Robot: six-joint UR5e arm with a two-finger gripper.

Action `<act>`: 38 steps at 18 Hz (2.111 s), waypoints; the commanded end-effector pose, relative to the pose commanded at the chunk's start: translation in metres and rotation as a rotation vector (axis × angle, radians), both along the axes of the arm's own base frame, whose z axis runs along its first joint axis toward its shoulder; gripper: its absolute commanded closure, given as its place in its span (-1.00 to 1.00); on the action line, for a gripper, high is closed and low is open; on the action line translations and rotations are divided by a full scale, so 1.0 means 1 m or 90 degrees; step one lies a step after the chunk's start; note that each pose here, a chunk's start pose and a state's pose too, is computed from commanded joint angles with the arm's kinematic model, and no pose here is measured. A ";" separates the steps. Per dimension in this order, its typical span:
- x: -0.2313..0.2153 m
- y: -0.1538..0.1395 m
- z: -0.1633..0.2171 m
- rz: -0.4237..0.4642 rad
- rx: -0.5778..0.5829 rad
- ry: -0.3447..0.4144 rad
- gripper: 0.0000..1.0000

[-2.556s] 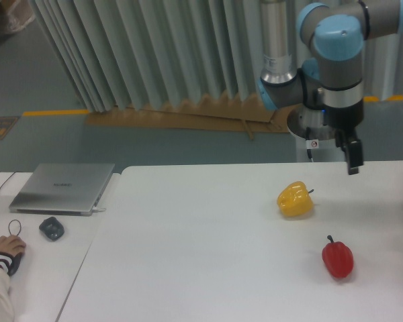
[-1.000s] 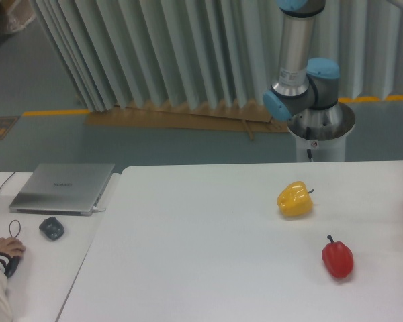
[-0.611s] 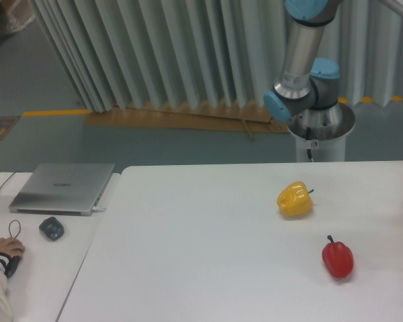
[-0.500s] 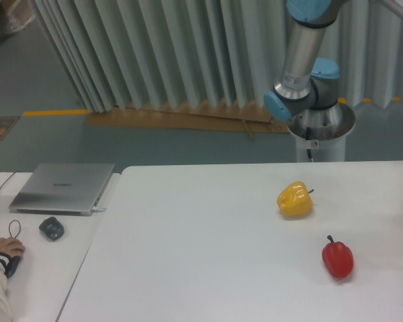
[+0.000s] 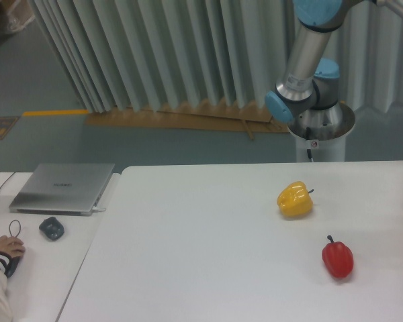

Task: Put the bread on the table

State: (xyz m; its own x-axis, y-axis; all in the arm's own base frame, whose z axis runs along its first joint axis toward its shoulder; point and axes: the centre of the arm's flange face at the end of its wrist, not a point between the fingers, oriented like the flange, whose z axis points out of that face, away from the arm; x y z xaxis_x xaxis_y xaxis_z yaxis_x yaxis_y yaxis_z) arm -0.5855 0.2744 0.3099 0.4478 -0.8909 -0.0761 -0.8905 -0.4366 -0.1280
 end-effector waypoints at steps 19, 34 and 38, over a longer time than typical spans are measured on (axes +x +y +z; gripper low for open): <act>-0.005 0.007 -0.023 0.008 0.003 -0.012 -0.68; -0.007 0.002 -0.019 0.011 0.003 -0.008 0.13; -0.006 0.002 -0.017 0.014 0.004 -0.008 0.24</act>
State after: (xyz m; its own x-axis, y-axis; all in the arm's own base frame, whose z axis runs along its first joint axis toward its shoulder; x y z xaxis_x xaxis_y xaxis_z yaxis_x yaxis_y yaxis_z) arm -0.5919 0.2766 0.2927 0.4680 -0.8805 -0.0755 -0.8791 -0.4552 -0.1413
